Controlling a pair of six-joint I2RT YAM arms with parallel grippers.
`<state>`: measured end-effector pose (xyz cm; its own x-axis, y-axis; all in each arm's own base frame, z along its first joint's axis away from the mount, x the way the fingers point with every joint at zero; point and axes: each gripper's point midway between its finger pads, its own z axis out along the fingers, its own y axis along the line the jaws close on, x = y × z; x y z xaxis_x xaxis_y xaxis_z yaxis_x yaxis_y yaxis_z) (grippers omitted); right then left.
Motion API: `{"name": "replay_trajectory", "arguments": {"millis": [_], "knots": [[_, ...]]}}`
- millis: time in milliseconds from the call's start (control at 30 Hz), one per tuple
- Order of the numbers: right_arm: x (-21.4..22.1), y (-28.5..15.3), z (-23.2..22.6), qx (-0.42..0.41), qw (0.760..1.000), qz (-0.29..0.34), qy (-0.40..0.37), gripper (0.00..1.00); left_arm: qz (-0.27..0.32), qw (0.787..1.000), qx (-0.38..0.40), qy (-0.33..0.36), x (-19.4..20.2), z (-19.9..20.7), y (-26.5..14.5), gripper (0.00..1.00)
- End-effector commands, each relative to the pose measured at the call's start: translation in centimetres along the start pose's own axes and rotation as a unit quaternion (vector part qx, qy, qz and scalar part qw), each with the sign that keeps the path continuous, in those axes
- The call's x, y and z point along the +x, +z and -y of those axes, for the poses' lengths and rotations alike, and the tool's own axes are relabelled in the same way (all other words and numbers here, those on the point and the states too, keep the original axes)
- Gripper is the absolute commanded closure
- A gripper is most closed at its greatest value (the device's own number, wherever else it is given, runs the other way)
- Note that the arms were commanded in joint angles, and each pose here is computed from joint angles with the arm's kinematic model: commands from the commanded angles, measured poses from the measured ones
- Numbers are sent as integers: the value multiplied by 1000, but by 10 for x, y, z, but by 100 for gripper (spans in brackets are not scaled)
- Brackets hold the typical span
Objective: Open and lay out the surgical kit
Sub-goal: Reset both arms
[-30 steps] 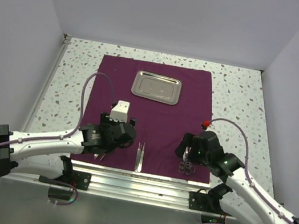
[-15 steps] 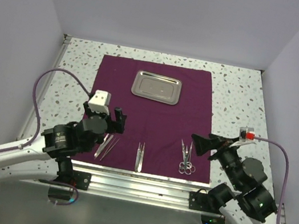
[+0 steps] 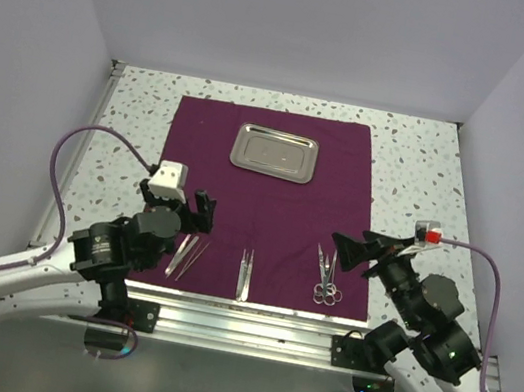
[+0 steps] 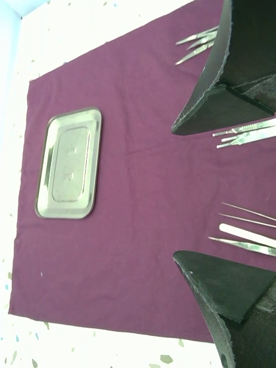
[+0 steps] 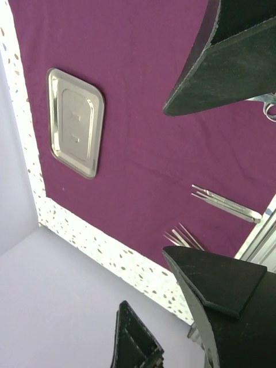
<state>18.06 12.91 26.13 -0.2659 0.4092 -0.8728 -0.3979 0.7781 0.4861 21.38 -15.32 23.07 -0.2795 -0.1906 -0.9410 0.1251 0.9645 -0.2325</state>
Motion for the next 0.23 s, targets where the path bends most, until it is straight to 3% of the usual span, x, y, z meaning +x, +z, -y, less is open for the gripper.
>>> {"name": "replay_trajectory", "arguments": {"millis": [0, 200], "knots": [[-24, -2, -16, -29, 999, 33, -5, 2, 22, 999, -35, -11, -12, -8, 2, 15], [-22, 0, -9, -6, 1000, 24, -11, 2, 21, 999, -44, 7, -14, -5, 6, 15]]}}
